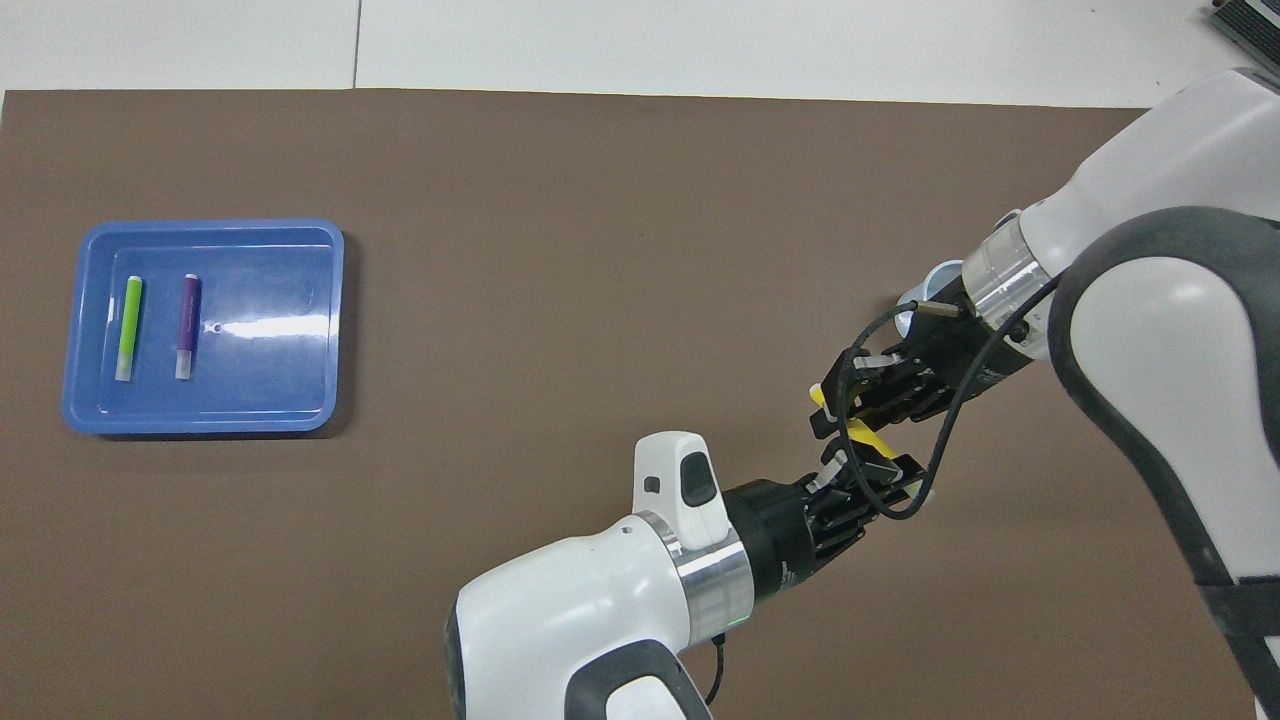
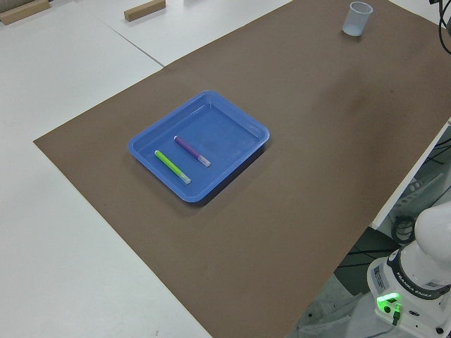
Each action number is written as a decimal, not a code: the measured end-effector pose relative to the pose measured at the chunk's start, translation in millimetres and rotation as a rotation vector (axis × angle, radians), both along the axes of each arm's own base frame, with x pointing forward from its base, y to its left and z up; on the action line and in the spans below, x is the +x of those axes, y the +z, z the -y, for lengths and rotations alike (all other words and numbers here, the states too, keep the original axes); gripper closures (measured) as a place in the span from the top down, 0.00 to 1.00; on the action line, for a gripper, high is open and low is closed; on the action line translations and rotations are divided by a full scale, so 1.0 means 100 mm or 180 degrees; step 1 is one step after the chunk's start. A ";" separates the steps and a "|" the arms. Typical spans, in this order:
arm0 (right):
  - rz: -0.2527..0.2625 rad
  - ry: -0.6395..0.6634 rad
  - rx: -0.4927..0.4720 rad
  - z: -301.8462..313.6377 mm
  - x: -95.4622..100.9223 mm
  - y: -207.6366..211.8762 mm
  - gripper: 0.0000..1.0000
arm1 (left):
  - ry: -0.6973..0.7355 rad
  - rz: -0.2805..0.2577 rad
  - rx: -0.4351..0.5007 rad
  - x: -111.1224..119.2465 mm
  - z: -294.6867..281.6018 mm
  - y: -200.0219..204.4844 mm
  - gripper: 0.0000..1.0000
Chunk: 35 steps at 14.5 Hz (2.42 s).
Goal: Transfer and insert pens with both arms
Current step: 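Grasp the yellow pen with the right gripper from the left gripper, then carry the pen to the cup with the right gripper while the left withdraws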
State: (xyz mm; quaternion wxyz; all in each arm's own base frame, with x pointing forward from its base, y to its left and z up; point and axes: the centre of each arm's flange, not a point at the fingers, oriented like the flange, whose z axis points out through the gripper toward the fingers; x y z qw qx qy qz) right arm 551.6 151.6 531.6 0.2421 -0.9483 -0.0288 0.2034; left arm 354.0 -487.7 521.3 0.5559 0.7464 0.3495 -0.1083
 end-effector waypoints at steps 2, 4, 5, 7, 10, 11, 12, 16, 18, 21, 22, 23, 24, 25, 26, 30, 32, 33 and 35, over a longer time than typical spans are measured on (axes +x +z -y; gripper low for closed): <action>0.0012 -0.0028 0.0007 0.05 0.01 0.02 0.43 | -0.0004 0.0005 0.0001 0.00 0.00 0.00 0.18; 0.0023 -0.0026 0.0014 0.04 0.00 0.05 0.33 | -0.0013 0.0005 0.0002 -0.02 0.01 0.00 0.18; 0.0026 -0.0024 0.0015 0.04 0.00 0.05 0.33 | -0.0014 0.0006 0.0002 -0.02 0.01 0.00 0.18; 0.0049 -0.0012 -0.0002 0.06 0.00 0.05 0.19 | -0.0002 0.0009 -0.0001 -0.03 0.01 0.01 0.18; 0.0055 -0.0024 0.0011 0.07 0.01 0.06 0.19 | -0.0001 0.0011 -0.0003 -0.03 0.01 0.02 0.18; 0.0065 -0.0024 0.0013 0.07 0.01 0.08 0.19 | 0.0002 0.0016 -0.0006 -0.03 0.01 0.02 0.18; 0.0077 -0.0025 0.0015 0.08 0.01 0.10 0.19 | 0.0006 0.0021 -0.0011 -0.02 0.00 0.04 0.18; 0.0172 -0.0080 0.0035 0.17 0.03 0.22 0.19 | 0.0019 0.0043 -0.0022 -0.03 0.01 0.07 0.36; 0.0251 -0.0093 0.0062 0.27 0.05 0.29 0.19 | 0.0105 0.0090 0.0015 -0.10 0.03 0.08 0.57; 0.0489 0.0012 0.0159 0.43 0.08 0.38 0.19 | 0.0160 0.0127 0.0041 -0.19 0.06 0.09 0.88; 0.0667 0.0052 0.0208 0.54 0.12 0.43 0.19 | 0.0171 0.0130 0.0042 -0.18 0.06 0.10 0.99; 0.0863 0.0072 0.0246 0.69 0.17 0.48 0.19 | 0.0188 0.0135 0.0045 -0.18 0.05 0.10 1.00; 0.1052 0.0092 0.0273 0.84 0.22 0.52 0.19 | 0.0211 0.0143 0.0049 -0.17 0.04 0.10 1.00; 0.1251 0.0125 0.0292 1.00 0.26 0.55 0.19 | 0.0262 0.0160 0.0060 -0.16 0.02 0.11 1.00; 0.1455 0.0177 0.0301 1.13 0.31 0.57 0.19 | 0.0352 0.0189 0.0083 -0.14 -0.01 0.11 1.00; 0.2210 0.0513 0.0341 1.38 0.48 0.46 0.19 | 0.0987 0.0353 0.0276 -0.02 -0.30 0.10 1.00; 0.2622 0.0774 0.0559 1.49 0.51 0.28 0.19 | 0.1196 0.0374 0.0398 0.03 -0.44 0.00 1.00; 0.2804 0.0888 0.0645 1.59 0.51 0.17 0.19 | 0.1296 0.0364 0.0468 0.10 -0.56 -0.08 1.00; 0.3060 0.1060 0.0738 1.78 0.49 0.04 0.19 | 0.1506 0.0324 0.0596 0.33 -0.87 -0.23 1.00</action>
